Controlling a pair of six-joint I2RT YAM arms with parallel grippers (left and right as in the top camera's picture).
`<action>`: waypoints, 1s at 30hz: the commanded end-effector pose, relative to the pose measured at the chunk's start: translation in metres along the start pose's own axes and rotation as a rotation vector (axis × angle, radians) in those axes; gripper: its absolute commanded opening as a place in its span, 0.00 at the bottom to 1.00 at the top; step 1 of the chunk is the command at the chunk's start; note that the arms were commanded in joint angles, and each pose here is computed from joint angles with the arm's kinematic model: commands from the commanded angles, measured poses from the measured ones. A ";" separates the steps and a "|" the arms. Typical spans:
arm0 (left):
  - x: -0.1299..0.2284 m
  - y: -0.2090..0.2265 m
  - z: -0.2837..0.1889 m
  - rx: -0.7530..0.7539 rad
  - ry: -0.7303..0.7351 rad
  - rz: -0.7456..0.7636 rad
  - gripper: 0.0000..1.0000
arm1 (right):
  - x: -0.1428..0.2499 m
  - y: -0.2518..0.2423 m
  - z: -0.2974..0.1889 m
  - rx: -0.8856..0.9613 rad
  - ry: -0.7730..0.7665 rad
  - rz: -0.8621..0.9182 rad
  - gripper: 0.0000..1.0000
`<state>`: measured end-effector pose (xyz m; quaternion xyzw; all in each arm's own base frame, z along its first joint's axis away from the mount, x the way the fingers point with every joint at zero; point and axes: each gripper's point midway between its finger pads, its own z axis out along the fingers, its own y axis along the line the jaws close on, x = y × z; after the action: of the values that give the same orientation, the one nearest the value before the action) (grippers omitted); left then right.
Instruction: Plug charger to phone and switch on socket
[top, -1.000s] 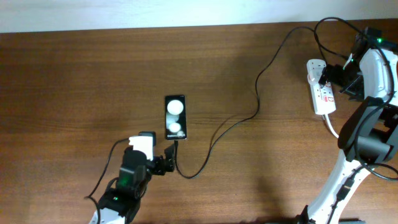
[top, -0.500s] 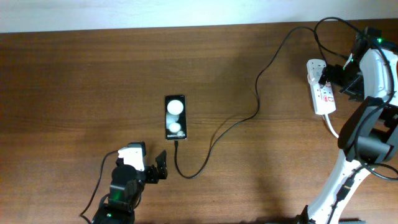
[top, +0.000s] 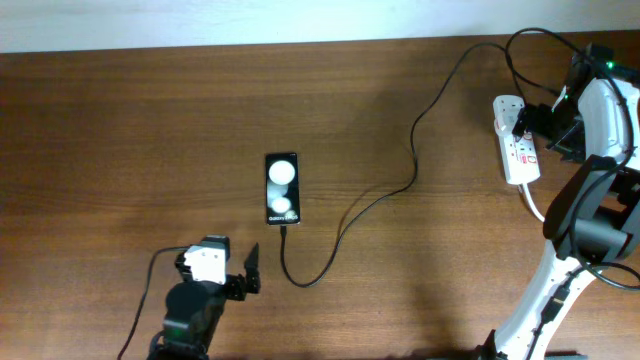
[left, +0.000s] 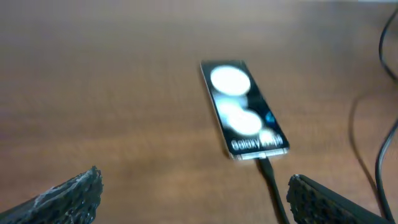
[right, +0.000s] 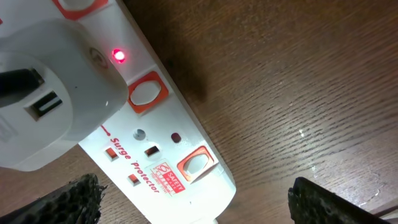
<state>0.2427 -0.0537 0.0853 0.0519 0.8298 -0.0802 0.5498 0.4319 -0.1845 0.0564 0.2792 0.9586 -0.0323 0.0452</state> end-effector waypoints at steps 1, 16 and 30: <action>-0.017 0.012 -0.006 -0.038 -0.078 0.040 0.99 | -0.003 -0.003 -0.003 0.008 -0.011 0.002 0.99; -0.066 0.029 -0.031 -0.114 -0.316 0.056 0.99 | -0.003 -0.003 -0.003 0.008 -0.011 0.002 0.99; -0.066 0.029 -0.032 -0.114 -0.317 0.056 0.99 | -0.003 -0.003 -0.003 0.008 -0.010 0.002 0.98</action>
<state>0.2456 -0.0180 0.1567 0.0203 0.7349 -0.0278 0.6773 0.4320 -0.1845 0.0564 0.2789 0.9587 -0.0323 0.0454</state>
